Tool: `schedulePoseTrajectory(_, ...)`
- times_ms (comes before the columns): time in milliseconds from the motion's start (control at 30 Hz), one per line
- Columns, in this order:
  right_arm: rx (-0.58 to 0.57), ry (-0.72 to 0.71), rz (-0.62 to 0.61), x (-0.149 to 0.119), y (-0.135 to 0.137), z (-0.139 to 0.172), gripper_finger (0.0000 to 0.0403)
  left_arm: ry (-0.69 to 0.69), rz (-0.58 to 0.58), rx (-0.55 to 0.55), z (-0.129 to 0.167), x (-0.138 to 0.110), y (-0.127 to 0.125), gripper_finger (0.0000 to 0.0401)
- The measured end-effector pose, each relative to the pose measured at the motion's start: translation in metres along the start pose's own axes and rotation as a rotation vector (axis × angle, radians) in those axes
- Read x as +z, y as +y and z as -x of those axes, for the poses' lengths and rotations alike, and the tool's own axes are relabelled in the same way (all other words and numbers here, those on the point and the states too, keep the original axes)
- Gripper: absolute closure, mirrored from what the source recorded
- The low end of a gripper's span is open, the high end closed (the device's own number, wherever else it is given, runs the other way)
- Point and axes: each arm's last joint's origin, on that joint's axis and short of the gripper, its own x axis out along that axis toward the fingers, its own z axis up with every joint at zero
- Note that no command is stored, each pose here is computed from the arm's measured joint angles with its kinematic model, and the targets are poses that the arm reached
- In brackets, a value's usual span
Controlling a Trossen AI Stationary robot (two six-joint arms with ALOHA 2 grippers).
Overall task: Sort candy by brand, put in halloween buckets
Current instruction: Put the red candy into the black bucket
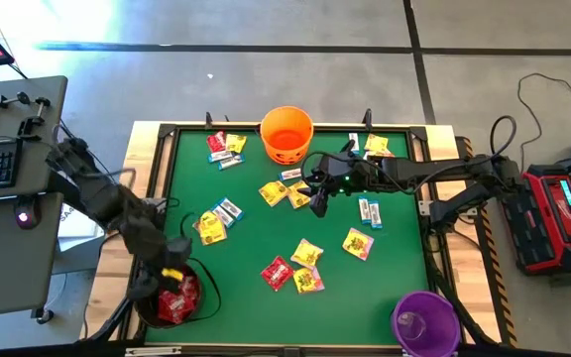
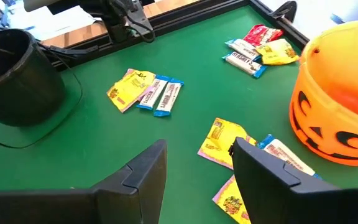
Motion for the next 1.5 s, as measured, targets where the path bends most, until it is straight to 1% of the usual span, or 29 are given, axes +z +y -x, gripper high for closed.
schedulePoseTrajectory(100,-0.015,-0.004,0.0,0.0,0.0,0.0,0.0234,0.045,0.012,0.078,-0.009,-0.01,0.003,0.0401)
schedulePoseTrajectory(200,-0.017,-0.005,0.0,0.0,-0.001,0.0,0.0234,0.084,0.064,0.147,-0.015,-0.021,0.008,0.0401)
schedulePoseTrajectory(367,-0.017,-0.005,0.0,0.0,0.0,0.0,0.0234,0.139,0.099,0.175,-0.027,-0.036,0.011,0.0401)
schedulePoseTrajectory(500,-0.017,-0.005,0.0,0.0,0.0,0.0,0.0234,0.186,0.14,0.231,-0.038,-0.047,0.023,0.0401)
schedulePoseTrajectory(667,-0.017,-0.005,0.0,0.0,0.0,0.0,0.0234,0.204,0.155,0.249,-0.048,-0.054,0.03,0.04)
schedulePoseTrajectory(800,-0.016,-0.005,0.0,0.0,0.0,0.0,0.0234,0.204,0.158,0.249,-0.048,-0.054,0.03,0.0386)
schedulePoseTrajectory(1100,-0.026,-0.006,-0.007,0.001,-0.005,-0.001,0.0234,0.238,0.248,0.229,-0.047,-0.055,0.029,0.0322)
schedulePoseTrajectory(1200,-0.032,-0.008,-0.011,0.002,-0.007,-0.001,0.0234,0.228,0.252,0.223,-0.044,-0.052,0.028,0.0307)
schedulePoseTrajectory(1367,-0.039,-0.009,-0.015,0.002,-0.009,-0.001,0.0234,0.157,0.219,0.191,-0.032,-0.038,0.019,0.0301)
schedulePoseTrajectory(1500,-0.039,-0.009,-0.016,0.003,-0.009,-0.001,0.0234,0.032,0.191,0.205,-0.017,-0.023,0.019,0.0314)
